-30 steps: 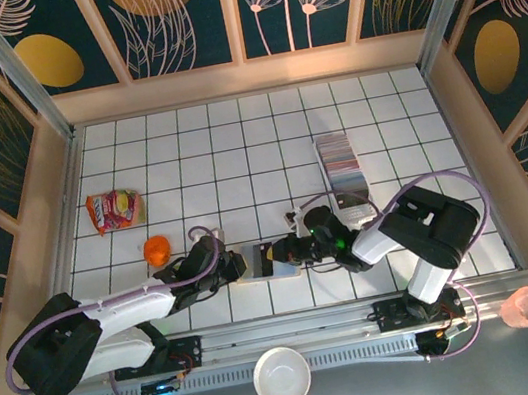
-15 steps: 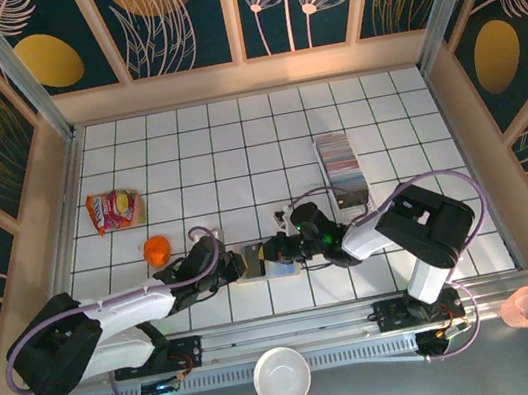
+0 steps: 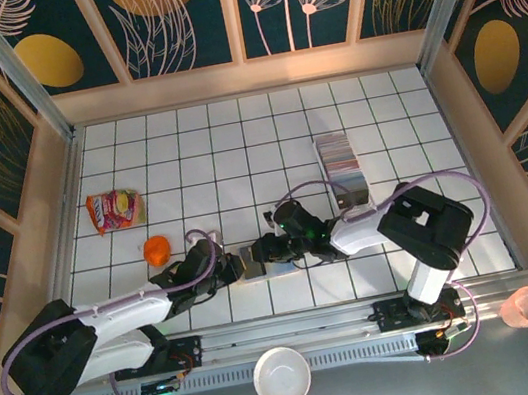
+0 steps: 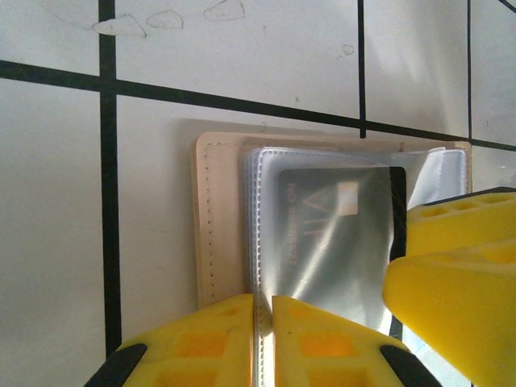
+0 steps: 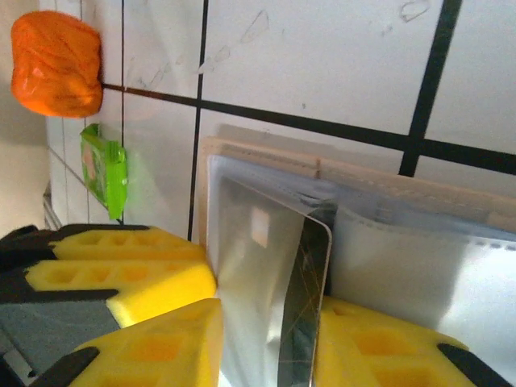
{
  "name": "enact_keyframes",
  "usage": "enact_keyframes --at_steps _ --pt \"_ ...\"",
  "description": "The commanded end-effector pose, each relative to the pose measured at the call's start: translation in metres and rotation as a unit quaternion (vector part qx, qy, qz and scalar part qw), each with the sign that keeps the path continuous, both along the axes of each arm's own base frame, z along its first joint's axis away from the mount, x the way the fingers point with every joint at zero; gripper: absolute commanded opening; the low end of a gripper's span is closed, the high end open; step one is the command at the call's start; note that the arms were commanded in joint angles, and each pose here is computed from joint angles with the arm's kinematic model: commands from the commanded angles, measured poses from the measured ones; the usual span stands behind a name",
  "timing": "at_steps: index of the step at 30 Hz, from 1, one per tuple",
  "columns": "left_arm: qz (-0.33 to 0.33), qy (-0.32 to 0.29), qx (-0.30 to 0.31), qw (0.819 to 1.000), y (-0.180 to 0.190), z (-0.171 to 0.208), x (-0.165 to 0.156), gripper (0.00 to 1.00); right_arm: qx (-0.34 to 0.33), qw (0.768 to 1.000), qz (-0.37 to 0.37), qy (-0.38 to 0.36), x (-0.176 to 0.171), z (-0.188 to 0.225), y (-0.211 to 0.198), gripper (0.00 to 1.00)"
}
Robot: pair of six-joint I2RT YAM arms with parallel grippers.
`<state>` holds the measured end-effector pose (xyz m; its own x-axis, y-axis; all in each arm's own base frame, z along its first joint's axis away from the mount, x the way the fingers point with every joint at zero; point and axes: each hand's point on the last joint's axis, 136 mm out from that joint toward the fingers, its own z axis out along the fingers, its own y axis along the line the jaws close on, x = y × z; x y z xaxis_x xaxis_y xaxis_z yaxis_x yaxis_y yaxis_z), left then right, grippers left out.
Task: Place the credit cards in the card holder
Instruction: Insert the credit card into the card slot.
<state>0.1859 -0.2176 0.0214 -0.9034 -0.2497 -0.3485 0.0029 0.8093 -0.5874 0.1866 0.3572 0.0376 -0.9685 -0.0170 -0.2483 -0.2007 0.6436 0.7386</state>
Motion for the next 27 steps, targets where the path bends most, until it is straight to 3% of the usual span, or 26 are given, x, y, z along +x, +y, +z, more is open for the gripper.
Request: enact_keyframes --at_steps 1,7,12,15,27 --pt "-0.004 0.026 0.026 0.999 0.012 -0.016 -0.015 0.12 -0.065 0.997 -0.017 -0.033 0.008 0.001 -0.021 0.35" --pt "-0.005 0.022 0.021 1.0 0.011 -0.013 -0.014 0.12 -0.106 0.993 -0.021 -0.045 0.01 -0.001 -0.031 0.32" --pt "-0.003 0.019 0.02 1.0 0.012 -0.011 -0.014 0.13 -0.093 0.994 -0.009 -0.047 0.008 0.001 -0.018 0.08" --pt "-0.003 0.019 0.019 1.0 0.012 -0.011 -0.014 0.13 -0.099 0.994 -0.004 -0.048 0.007 -0.001 -0.012 0.0" --pt "-0.005 0.021 0.02 1.0 0.012 -0.014 -0.014 0.14 -0.139 0.989 0.012 -0.041 0.0 -0.023 -0.006 0.0"
